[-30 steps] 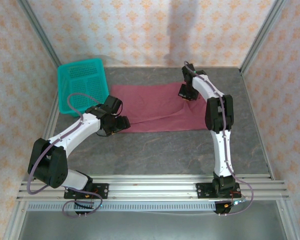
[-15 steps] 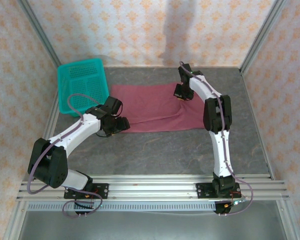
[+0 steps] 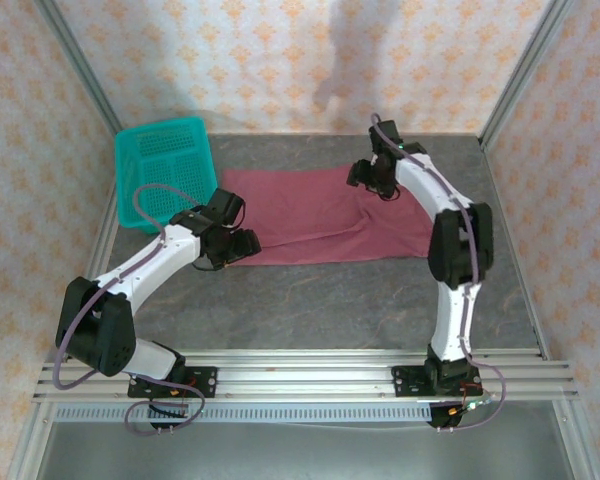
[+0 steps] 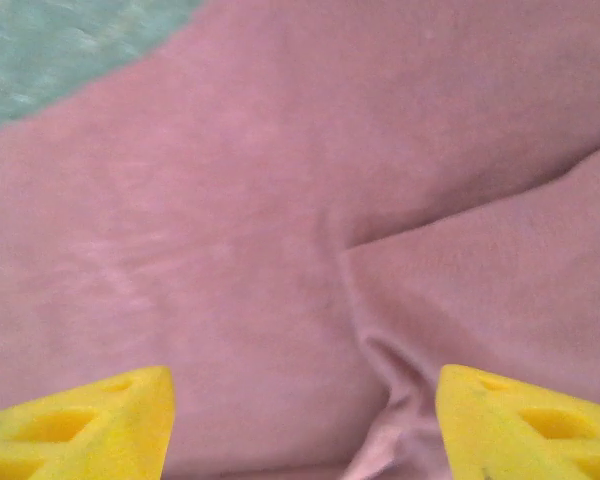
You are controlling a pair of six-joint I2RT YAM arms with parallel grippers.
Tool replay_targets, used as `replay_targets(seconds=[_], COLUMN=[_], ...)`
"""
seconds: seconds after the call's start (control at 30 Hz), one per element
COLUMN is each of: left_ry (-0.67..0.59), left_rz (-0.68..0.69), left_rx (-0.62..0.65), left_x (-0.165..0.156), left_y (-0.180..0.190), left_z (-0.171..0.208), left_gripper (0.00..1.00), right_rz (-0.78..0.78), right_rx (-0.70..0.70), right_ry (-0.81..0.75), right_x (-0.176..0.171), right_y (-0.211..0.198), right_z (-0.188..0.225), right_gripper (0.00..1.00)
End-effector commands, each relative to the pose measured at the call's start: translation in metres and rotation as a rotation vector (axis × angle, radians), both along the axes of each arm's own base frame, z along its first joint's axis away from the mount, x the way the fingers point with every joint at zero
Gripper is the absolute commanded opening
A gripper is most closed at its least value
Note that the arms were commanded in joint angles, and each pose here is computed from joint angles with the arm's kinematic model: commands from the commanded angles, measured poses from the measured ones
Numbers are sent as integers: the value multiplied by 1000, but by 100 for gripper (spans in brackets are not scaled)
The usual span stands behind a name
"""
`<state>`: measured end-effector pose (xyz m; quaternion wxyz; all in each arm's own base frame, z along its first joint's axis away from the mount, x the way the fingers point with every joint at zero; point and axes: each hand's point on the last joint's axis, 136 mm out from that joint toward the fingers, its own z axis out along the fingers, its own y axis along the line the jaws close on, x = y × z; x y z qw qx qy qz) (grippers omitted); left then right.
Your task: Fold and stack the t-shirts
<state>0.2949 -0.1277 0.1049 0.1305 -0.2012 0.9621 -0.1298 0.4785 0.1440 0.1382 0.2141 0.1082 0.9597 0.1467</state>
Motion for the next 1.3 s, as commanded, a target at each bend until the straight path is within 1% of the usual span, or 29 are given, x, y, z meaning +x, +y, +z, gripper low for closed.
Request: replay_targets(seconds=[0.0,0.07,0.2,0.3,0.43,0.53,0.6,0.73,0.87,1.0,1.1,1.27], left_ry=[19,18,0,-22,-23,-21,-25,9,11,-9,-31,-34], left_rz=[41,72,155,203,255,285,301,319,343,362,365,369], left_rx=[3,-7,-19,-28,-9,29,39,54,70,78,72,92], left_x=[8,16,38,55,69,73,76,76,78,86,97,107], left_y=[-5,-8,-9,-10,-1,10,15,19,24,27,27,30], left_z=[-10,-16,-28,-34,-44,-48,-52,-63,-67,-66,-63,-62], left_gripper=[66,65,62,58,48,43,43,40,39,38,33,29], right_rz=[36,50,66,46,16,0,-3,-12,-14,-20,-26,-30], right_rx=[95,128,157,152,130,109,102,87,76,62,36,18], right_ry=[-114,-103,-45,-10,45,89,111,133,145,165,188,229], right_x=[-17,-38,-75,-95,-113,-121,-123,-125,-125,-128,-133,-143], right_y=[9,10,8,2,-6,-11,-12,-15,-17,-20,-26,-31], right_z=[37,32,7,-13,-45,-64,-72,-83,-89,-97,-107,-119], right_gripper=[77,78,78,78,75,72,70,68,68,67,66,65])
